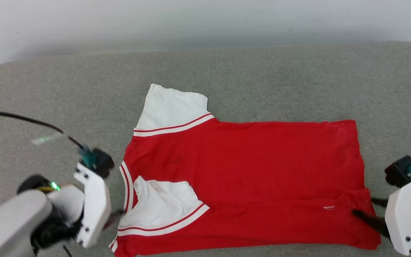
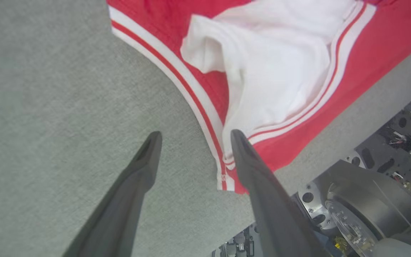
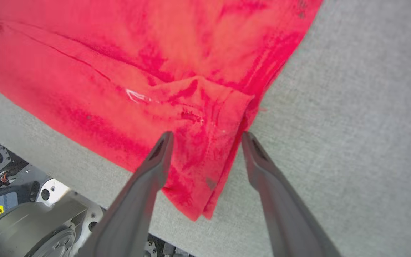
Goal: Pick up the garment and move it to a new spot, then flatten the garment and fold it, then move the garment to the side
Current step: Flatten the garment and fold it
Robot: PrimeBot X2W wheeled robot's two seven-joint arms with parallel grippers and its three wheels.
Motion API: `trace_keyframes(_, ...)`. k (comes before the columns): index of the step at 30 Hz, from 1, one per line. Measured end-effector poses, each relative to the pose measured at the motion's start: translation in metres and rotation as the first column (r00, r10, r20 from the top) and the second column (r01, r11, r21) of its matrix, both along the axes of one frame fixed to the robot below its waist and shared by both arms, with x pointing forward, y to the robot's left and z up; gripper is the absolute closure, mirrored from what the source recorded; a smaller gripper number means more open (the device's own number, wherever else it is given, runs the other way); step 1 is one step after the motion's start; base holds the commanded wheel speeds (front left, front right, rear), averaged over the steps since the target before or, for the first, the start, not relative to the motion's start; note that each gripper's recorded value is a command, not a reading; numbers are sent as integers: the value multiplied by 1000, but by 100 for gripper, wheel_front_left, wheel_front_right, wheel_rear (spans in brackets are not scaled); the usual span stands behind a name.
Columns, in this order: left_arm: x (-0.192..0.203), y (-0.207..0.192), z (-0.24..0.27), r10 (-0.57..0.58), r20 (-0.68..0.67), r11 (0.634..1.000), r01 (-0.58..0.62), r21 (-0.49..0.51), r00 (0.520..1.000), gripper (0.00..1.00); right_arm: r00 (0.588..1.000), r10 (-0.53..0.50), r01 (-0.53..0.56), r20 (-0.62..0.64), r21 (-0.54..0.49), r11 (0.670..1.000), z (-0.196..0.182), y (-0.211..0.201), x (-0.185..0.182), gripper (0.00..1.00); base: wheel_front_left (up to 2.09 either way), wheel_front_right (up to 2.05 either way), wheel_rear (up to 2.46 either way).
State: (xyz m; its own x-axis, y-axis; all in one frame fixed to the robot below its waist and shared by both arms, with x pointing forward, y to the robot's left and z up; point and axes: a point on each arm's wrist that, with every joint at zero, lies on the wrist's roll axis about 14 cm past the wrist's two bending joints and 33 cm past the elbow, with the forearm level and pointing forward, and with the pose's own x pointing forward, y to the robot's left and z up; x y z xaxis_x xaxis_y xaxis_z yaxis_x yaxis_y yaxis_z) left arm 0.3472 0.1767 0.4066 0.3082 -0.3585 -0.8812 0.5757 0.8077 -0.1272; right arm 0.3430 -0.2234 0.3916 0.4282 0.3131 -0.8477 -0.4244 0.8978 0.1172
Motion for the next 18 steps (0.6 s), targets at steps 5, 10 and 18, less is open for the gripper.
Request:
trace_keyframes(5,52,5,53,42,228,999,-36,-31,973,0,954,-4,-7,300,35,999,47,3,42,0,0,0,0)
trace_keyframes(10,92,-3,88,52,375,997,-30,-65,926,0,763,-127,27,634,164,986,111,4,89,0,0,0,0)
trace_keyframes(18,150,-21,107,57,449,996,-18,-91,892,0,444,-216,36,869,224,974,153,4,97,0,0,0,0)
